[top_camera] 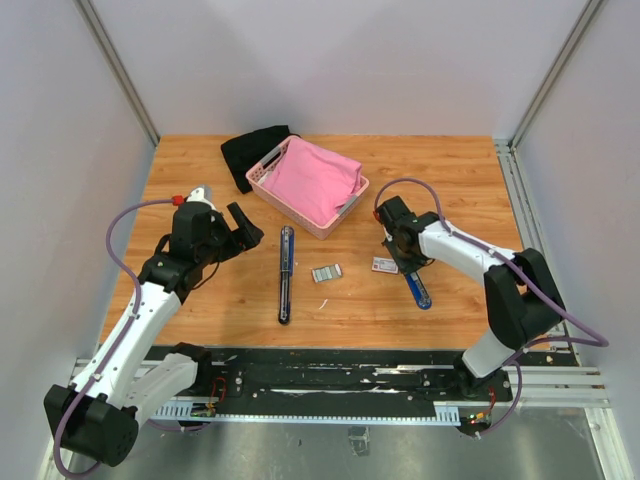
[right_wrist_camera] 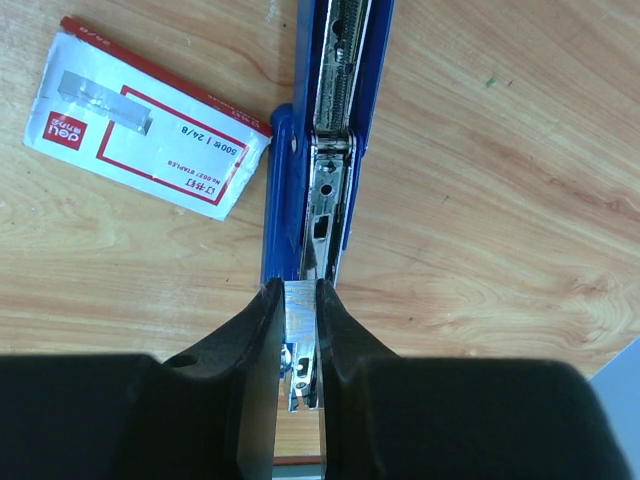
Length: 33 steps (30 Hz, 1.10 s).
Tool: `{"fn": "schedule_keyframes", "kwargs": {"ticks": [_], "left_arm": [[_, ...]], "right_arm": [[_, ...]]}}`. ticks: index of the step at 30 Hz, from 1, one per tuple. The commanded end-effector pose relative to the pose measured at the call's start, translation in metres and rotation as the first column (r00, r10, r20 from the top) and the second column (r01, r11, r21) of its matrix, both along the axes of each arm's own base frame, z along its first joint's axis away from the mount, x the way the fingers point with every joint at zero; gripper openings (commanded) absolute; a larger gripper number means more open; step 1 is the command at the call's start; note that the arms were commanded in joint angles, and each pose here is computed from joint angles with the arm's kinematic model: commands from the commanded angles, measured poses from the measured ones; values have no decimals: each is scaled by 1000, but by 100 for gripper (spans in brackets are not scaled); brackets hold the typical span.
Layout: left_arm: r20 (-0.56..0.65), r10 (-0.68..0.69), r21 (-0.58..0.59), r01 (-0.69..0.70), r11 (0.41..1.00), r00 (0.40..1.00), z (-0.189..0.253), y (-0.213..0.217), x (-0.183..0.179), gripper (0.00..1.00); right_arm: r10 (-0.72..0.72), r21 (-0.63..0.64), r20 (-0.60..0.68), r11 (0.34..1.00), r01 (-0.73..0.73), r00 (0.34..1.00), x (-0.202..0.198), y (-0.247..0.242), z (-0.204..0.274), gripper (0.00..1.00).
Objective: Load the staples into the stapler
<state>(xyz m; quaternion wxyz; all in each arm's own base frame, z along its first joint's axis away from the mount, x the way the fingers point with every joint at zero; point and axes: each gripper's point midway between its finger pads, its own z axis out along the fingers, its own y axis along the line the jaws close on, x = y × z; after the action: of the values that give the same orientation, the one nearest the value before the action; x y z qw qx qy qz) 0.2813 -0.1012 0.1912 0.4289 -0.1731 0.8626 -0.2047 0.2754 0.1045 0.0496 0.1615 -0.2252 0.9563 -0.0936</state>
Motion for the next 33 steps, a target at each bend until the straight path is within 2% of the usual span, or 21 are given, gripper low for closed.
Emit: {"fn": "schedule_keyframes", "kwargs": {"ticks": [1,13,33], "left_arm": [[7,-9,-3,9,1000,1000,0,-2,0,92],[7,-12,3,12,1000,1000,0,-2,0,92],[13,-17,7,17,1000,1000,2,-3,2,92]], "right_arm": [[11,20,-2,1000,-11,1000,2,-2,17,14],[-38,13,-47,999,38,998,-17,-18,8,14],[-21,28,-77,999,23,997,-17,-14,-4,14]]}}
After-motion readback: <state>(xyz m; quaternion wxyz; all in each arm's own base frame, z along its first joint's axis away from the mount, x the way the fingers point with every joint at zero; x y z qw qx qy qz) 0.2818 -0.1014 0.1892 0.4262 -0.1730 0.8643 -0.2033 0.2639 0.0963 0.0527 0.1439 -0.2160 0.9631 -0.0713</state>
